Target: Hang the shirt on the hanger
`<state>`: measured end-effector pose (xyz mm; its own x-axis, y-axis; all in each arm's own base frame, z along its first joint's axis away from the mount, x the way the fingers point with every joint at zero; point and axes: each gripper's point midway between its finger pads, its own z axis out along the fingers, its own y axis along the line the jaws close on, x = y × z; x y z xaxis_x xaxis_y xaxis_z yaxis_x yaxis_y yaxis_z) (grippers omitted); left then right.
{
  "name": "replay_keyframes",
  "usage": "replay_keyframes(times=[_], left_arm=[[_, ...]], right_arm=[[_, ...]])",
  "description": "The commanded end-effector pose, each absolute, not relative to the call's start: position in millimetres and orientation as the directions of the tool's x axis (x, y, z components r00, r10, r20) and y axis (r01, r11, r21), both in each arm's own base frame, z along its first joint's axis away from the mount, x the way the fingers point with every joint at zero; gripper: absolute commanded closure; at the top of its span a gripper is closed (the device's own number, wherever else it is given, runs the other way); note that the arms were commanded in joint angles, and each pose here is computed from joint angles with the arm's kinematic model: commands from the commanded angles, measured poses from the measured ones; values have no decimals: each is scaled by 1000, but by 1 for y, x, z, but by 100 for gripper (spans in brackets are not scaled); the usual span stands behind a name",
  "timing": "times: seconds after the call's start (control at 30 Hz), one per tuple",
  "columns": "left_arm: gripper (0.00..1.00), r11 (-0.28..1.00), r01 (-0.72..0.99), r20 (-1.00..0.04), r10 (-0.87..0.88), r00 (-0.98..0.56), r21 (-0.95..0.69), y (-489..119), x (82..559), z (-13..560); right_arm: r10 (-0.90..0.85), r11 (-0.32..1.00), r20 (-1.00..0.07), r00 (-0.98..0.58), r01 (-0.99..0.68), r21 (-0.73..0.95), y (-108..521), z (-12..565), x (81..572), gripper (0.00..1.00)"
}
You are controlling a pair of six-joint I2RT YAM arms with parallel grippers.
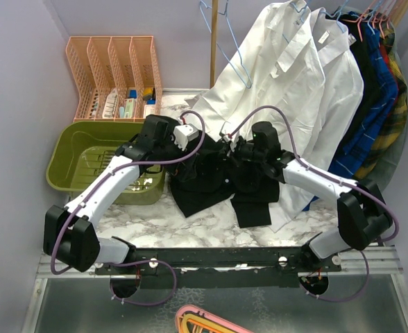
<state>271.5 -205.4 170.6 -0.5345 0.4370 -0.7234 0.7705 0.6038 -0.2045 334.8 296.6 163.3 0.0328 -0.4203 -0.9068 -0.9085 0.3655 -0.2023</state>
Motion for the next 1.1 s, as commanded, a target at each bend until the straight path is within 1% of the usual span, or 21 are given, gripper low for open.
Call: replay_keyframes(times=[0.0,0.1,0.2,0.37,0.47,0.53,0.6,0.73,0.83,1.07], left_arm=[[1,678,719,-773,372,-514,-152,-211,306,186],[1,730,676,-796,347,-496,-103,-212,330,193],[1,738,669,-813,332,-478,-92,-223,343,208],[1,723,687,-858,309,-411,-70,-248,349,235],[1,696,710,-864,292,-410,-102,-265,342,243],[1,702,702,-871,263,-415,-123,-275,337,249],[1,755,648,-872,247,-422,-100,-278,337,246],[1,847,531,-868,282,-409,25,-286,336,238],[1,889,456,-885,252,-391,51,-290,339,241],[3,943,315,-920,213,-330,105,-290,358,229]], right_arm=[[-333,493,-939,90,-832,-254,290,226,354,99],[-310,560,-948,74,-791,-245,283,244,362,99],[-272,654,-961,57,-721,-228,272,261,373,99],[-207,808,-978,-4,-565,-168,251,277,399,99],[-194,853,-980,-50,-502,-143,244,274,411,99],[-191,866,-979,-72,-482,-133,244,270,417,99],[-186,875,-979,-82,-467,-128,243,267,421,99],[-183,879,-979,-92,-461,-121,244,263,424,99],[-171,878,-980,-104,-467,-104,247,261,424,99],[-149,878,-981,-127,-473,-72,251,258,425,99]])
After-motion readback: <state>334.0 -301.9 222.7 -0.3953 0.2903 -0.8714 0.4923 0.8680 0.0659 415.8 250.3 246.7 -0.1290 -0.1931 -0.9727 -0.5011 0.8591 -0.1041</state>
